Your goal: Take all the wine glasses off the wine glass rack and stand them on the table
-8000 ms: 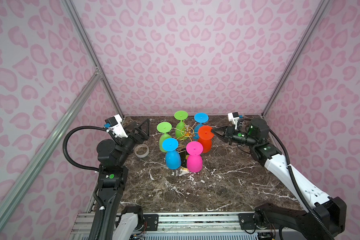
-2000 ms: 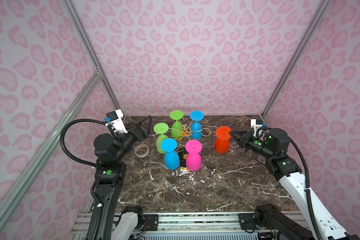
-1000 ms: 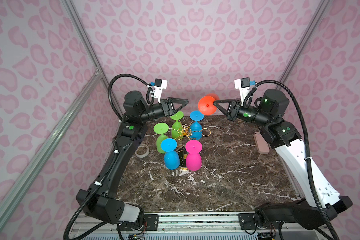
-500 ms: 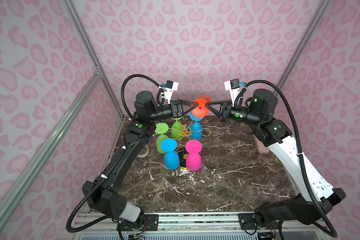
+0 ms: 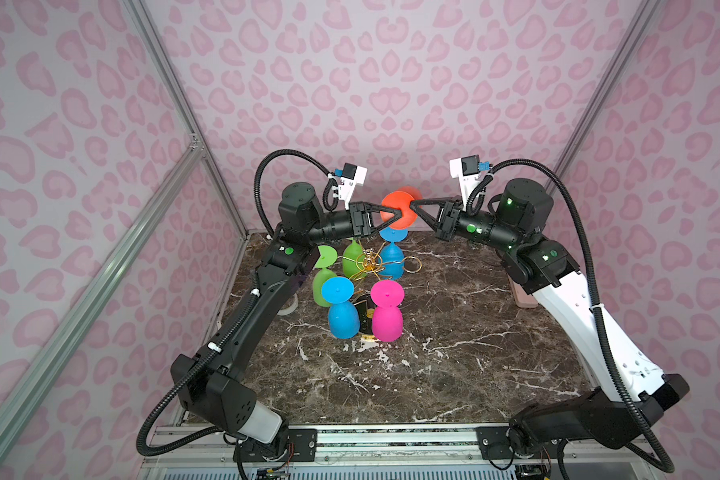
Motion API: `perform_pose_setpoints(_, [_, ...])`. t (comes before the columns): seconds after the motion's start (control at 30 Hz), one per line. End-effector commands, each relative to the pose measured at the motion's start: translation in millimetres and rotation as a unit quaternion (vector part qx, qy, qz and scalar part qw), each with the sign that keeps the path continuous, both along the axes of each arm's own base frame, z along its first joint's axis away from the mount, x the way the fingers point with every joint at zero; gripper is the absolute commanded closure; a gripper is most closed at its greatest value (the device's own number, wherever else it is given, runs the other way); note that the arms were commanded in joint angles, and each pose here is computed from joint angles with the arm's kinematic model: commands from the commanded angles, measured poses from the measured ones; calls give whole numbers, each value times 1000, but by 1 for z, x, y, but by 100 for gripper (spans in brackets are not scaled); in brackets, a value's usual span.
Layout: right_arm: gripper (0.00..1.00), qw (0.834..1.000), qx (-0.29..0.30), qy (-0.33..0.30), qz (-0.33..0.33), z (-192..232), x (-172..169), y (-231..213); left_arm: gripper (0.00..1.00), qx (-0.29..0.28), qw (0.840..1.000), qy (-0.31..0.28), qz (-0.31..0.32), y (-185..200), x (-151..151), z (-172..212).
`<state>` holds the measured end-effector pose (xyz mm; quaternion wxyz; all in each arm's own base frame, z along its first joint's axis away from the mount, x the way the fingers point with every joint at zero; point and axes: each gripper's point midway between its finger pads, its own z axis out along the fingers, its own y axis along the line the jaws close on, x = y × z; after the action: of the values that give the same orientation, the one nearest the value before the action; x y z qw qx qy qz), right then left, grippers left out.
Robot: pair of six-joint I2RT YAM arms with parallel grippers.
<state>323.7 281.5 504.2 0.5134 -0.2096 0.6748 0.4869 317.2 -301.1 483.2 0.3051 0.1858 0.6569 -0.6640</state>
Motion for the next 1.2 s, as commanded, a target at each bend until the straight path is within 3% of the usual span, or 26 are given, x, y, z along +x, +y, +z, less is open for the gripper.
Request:
perform_pose_setpoints(0.0, [100,1000,4,-4,-7,0,2,-1,92,-20,999,-31,-9,0,-6,19])
perform_pose_setpoints(0.03, [94,1000,4,-7,-9,1,1,-2,96,-21,999,-26,-8,0,-6,20])
perform_pose_setpoints(0.13, [61,999,-6,-21,-30,0,-3,-12,97,-36,999,-27,-9,0,-5,27])
perform_pose_setpoints(0.23, [38,996,-30,-52,-68,-5,-10,-31,96,-51,998,-25,-16,0,-5,34])
perform_pose_setpoints(0.43, [15,974,-85,-150,-144,-30,-20,-68,97,-67,997,-23,-15,-1,0,50])
perform_pose_setpoints(0.63, [7,947,-138,-227,-182,-53,-3,-73,97,-74,997,-16,-18,-4,1,54])
perform_pose_setpoints(0.83, [3,926,-149,-294,-184,-52,17,-59,96,-75,997,5,-19,-7,6,49])
perform_pose_setpoints(1.17, [2,904,-161,-352,-181,-50,48,-36,97,-81,996,18,-19,-9,9,50])
